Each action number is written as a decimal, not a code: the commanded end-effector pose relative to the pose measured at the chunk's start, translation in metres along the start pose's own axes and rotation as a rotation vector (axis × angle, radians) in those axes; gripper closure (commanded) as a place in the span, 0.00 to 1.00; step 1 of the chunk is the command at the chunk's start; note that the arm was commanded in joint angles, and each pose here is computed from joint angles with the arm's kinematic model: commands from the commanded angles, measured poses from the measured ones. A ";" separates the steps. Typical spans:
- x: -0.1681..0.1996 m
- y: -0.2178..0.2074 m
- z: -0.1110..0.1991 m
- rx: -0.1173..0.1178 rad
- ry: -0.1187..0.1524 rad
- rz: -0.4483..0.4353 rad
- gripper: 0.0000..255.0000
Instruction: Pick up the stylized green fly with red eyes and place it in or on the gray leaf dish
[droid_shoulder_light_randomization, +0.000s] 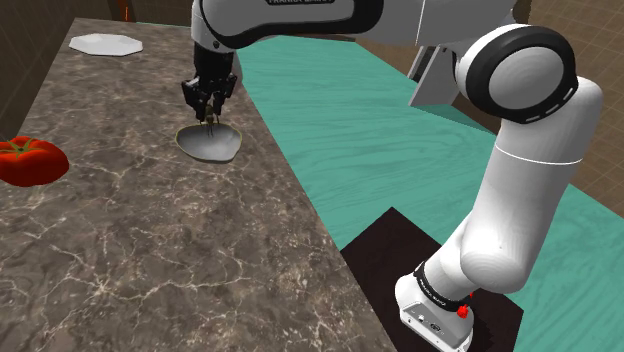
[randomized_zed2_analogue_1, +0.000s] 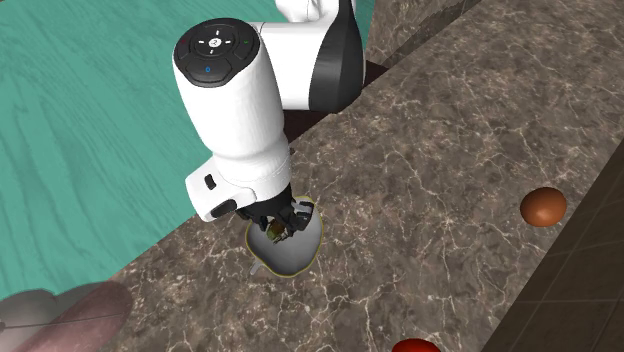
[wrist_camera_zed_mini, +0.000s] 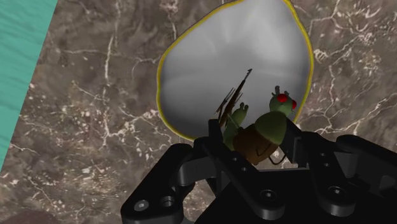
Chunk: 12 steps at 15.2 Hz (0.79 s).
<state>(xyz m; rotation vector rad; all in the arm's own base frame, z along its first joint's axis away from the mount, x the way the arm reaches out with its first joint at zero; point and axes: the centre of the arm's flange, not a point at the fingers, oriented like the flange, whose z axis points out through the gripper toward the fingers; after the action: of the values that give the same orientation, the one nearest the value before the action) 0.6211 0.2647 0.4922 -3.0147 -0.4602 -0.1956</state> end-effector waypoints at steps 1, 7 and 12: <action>-0.001 0.000 0.004 0.000 0.001 0.000 1.00; -0.001 0.000 0.004 0.000 0.001 0.000 1.00; -0.001 0.000 0.004 0.000 0.001 0.000 0.00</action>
<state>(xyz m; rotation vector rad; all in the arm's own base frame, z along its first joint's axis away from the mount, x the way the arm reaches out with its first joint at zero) 0.6210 0.2645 0.4881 -3.0144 -0.4602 -0.1970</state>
